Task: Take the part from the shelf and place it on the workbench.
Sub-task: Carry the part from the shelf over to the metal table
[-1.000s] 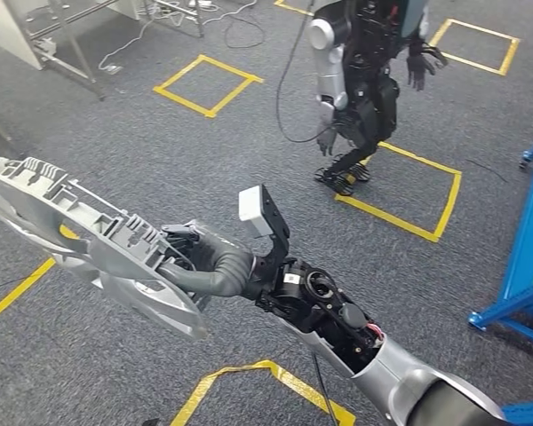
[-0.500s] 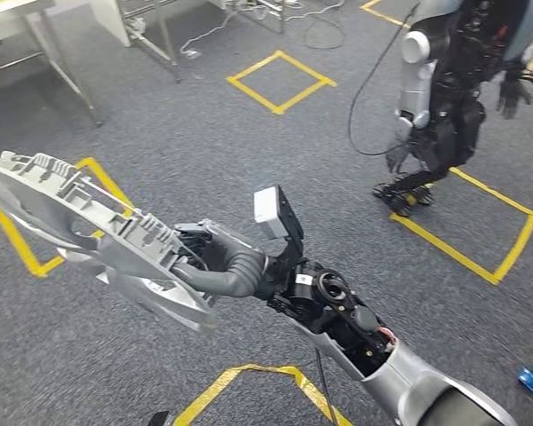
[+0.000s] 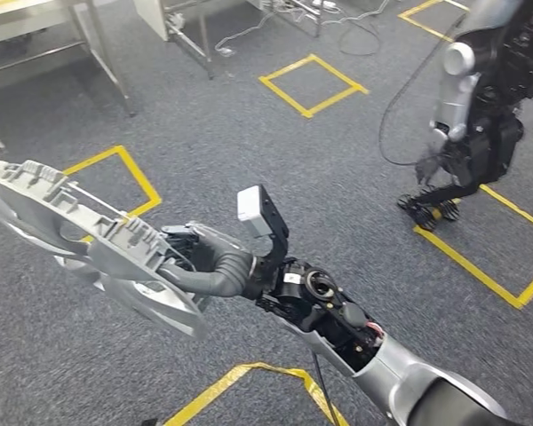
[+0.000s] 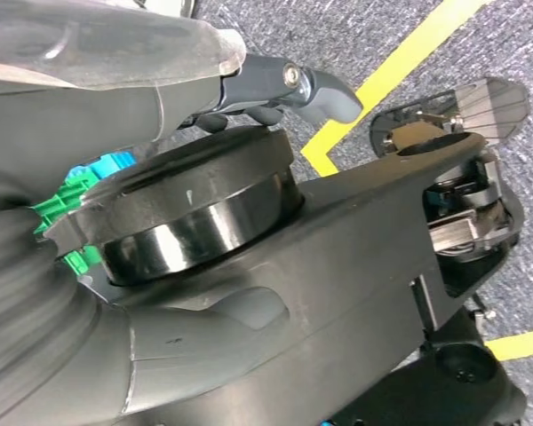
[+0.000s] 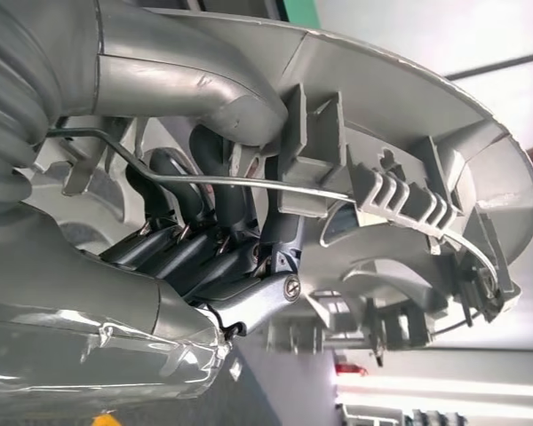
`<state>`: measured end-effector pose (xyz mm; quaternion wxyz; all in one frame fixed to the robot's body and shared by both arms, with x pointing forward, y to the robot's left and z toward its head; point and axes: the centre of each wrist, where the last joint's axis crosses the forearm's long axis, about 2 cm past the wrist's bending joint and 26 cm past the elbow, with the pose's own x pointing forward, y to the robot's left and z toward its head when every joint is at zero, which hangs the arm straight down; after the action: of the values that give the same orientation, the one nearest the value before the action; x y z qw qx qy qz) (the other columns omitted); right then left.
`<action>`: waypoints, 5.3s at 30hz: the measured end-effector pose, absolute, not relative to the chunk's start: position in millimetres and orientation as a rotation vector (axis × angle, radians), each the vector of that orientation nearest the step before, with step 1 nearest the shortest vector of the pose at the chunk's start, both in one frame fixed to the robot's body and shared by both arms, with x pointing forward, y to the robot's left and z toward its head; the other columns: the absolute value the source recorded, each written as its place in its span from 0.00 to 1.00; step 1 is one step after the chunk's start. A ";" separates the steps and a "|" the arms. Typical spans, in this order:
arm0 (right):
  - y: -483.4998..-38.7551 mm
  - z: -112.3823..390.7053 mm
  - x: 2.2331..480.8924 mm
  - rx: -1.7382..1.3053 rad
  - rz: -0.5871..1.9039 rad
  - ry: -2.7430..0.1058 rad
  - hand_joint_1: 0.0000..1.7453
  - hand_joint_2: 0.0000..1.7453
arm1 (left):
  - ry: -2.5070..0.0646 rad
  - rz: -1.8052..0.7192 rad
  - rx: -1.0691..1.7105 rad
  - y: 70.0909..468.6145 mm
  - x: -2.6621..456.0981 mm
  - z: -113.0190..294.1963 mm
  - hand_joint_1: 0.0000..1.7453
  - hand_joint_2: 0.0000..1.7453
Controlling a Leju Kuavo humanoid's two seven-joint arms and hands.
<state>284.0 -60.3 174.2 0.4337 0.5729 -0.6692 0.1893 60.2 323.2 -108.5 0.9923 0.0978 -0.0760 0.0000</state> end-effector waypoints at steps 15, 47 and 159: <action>-65.0 169.0 281.2 1.441 0.410 -1.652 0.94 1.00 | -0.154 0.003 0.162 319.1 61.9 -108.5 0.00 1.00; -66.7 159.1 282.2 1.465 0.425 -1.626 0.94 1.00 | -0.114 0.025 0.168 316.3 46.4 -110.7 0.00 1.00; -62.5 159.9 281.7 1.490 0.451 -1.633 0.94 1.00 | -0.137 0.024 0.163 323.1 56.5 -109.1 0.00 1.00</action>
<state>281.7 -62.5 159.9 0.4284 0.5966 -0.6541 0.1807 56.5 323.1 -109.1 0.9943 0.0814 -0.0683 0.0121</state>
